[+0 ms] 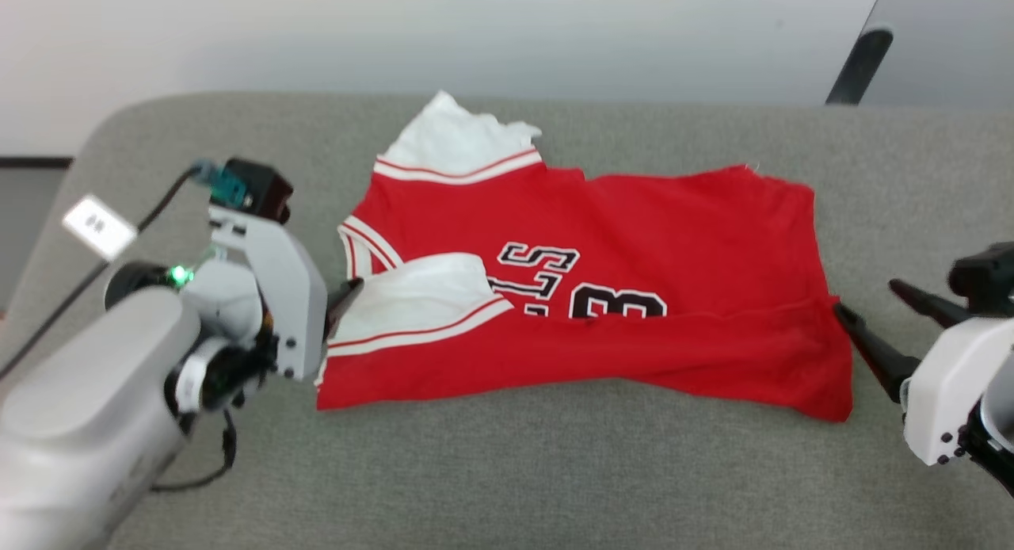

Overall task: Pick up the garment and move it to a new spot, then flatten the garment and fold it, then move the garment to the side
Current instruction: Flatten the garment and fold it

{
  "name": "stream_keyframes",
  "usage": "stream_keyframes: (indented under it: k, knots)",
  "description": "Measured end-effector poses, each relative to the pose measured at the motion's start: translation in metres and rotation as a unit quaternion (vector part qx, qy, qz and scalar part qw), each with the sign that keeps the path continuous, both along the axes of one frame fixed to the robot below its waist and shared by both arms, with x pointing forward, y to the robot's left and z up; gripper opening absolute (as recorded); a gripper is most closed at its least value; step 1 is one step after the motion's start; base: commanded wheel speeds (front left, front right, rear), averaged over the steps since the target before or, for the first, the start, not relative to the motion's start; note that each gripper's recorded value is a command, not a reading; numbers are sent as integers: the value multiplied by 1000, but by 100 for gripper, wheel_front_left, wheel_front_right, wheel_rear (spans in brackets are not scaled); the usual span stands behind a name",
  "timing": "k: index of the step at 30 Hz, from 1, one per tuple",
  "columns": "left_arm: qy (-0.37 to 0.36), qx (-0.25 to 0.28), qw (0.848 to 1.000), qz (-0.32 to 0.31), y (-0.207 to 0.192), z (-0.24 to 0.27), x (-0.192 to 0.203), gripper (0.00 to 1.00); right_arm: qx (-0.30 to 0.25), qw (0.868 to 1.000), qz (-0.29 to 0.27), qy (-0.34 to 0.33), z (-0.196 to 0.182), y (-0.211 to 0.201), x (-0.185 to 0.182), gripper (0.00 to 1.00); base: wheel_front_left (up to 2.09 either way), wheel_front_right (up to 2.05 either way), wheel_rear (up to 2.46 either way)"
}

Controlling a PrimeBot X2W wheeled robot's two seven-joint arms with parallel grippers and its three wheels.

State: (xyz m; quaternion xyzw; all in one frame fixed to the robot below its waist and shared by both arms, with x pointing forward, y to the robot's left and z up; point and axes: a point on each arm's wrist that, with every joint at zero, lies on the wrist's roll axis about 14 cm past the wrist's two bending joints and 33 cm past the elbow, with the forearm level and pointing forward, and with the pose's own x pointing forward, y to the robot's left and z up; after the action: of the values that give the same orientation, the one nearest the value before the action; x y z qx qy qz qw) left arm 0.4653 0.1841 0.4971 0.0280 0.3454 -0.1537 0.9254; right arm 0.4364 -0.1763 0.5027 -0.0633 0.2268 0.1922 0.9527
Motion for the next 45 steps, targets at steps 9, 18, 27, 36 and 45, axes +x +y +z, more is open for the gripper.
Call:
stream_keyframes:
  k: [9, 18, 27, 36, 45]
  knots:
    - [-52, -21, 998, 25, 4, 21, -43, 100, 20, 982, 9, -187, 71, 11, -17, 100, 0, 0, 0]
    - [-23, -30, 998, 40, 6, 19, -61, 100, 44, 966, -11, -254, 93, 14, -41, 100, 0, 0, 0]
    - [92, -26, 994, 49, 11, -17, -44, 100, 48, 958, -63, -277, 104, -9, -48, 100, 0, 0, 0]
    - [232, -10, 971, 63, 9, -75, -40, 100, 39, 960, -119, -251, 85, -39, -50, 100, 0, 0, 0]
    - [311, -5, 946, 88, 14, -113, -41, 100, 38, 962, -146, -228, 71, -53, -48, 100, 0, 0, 0]
